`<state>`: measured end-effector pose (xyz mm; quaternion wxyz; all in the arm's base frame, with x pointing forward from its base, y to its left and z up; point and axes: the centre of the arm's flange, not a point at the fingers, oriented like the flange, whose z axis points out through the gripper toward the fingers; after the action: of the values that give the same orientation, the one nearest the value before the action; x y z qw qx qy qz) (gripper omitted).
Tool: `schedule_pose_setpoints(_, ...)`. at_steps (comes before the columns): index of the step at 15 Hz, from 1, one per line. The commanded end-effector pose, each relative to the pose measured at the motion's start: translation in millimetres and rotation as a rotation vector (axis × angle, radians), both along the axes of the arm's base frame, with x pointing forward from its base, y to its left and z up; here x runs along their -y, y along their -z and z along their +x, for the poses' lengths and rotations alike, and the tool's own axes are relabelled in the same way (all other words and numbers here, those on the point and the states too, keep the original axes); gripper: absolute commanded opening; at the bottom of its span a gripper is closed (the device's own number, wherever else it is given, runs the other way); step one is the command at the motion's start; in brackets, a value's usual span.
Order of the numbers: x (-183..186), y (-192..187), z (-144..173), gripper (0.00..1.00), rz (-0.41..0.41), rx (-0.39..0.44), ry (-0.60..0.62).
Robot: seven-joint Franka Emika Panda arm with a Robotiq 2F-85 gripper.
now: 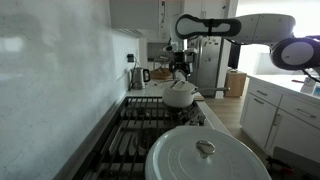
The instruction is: Remove the lid from the white pot on the right side of the stove
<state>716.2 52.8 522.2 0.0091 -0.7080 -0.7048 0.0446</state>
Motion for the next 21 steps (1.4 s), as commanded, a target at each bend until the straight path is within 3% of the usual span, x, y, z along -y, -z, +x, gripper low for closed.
schedule_pose_setpoints(1,3,-12,28,1.0,0.015,-0.013,-0.016)
schedule_pose_setpoints(12,5,-5,29,1.0,0.012,-0.086,0.004)
schedule_pose_setpoints(14,5,-2,29,0.74,0.015,-0.094,0.002)
schedule_pose_setpoints(17,3,1,31,0.51,0.016,-0.103,0.004)
schedule_pose_setpoints(18,3,2,31,0.5,0.017,-0.102,0.005)
schedule_pose_setpoints(20,3,2,32,0.36,0.018,-0.096,0.006)
schedule_pose_setpoints(21,3,2,32,0.24,0.018,-0.095,0.006)
